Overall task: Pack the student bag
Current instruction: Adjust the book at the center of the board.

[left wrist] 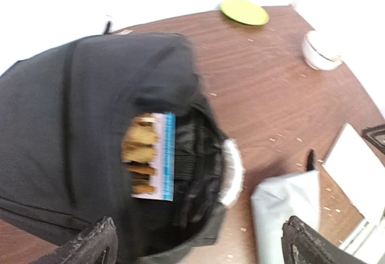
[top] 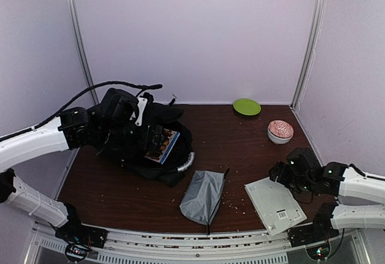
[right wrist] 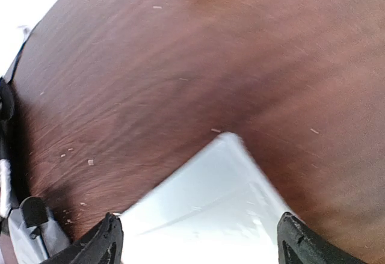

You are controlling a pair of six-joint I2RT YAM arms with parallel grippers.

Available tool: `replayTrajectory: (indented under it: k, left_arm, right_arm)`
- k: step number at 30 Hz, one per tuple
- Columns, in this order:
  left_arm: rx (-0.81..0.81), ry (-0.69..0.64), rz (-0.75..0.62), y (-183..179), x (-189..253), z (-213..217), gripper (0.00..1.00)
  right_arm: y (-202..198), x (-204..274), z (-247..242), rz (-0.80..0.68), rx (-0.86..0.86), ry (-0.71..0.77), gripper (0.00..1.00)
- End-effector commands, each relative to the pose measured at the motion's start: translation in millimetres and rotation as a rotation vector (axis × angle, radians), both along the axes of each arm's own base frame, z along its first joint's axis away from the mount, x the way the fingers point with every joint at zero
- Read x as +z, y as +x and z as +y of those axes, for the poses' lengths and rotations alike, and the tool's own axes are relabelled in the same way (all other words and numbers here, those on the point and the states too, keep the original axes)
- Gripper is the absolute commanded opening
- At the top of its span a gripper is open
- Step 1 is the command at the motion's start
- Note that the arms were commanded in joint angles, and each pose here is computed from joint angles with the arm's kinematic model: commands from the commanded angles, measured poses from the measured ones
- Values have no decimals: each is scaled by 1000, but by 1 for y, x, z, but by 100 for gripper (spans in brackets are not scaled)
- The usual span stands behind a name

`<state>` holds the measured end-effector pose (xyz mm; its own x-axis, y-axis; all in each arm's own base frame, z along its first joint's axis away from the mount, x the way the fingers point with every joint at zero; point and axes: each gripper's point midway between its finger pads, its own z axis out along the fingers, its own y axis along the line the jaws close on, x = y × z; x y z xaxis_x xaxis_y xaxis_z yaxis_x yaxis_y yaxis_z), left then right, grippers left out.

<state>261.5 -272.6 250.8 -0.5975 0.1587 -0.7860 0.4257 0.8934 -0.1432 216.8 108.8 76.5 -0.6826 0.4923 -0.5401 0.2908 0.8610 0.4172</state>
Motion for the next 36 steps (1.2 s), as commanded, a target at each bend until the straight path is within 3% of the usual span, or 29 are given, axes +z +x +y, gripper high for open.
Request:
replayTrajectory:
  k: [1, 7, 13, 28, 36]
  left_arm:
    - [3, -98, -15, -8, 4, -32, 98]
    - [-69, -142, 27, -27, -20, -74, 95]
    - [-134, -147, 42, -46, -32, -97, 95]
    - [-379, -261, 90, -84, -20, -174, 90]
    - [-415, -272, 111, -91, -20, -188, 89]
  right_arm:
    - [-16, -11, -29, 41, -140, 16, 90]
    - [-41, -21, -60, 145, -191, -104, 92]
    - [-51, -27, -71, 190, -221, -122, 94]
    - [-60, -57, -24, 335, -179, 126, 94]
    - [-44, -47, 17, 271, -155, 322, 90]
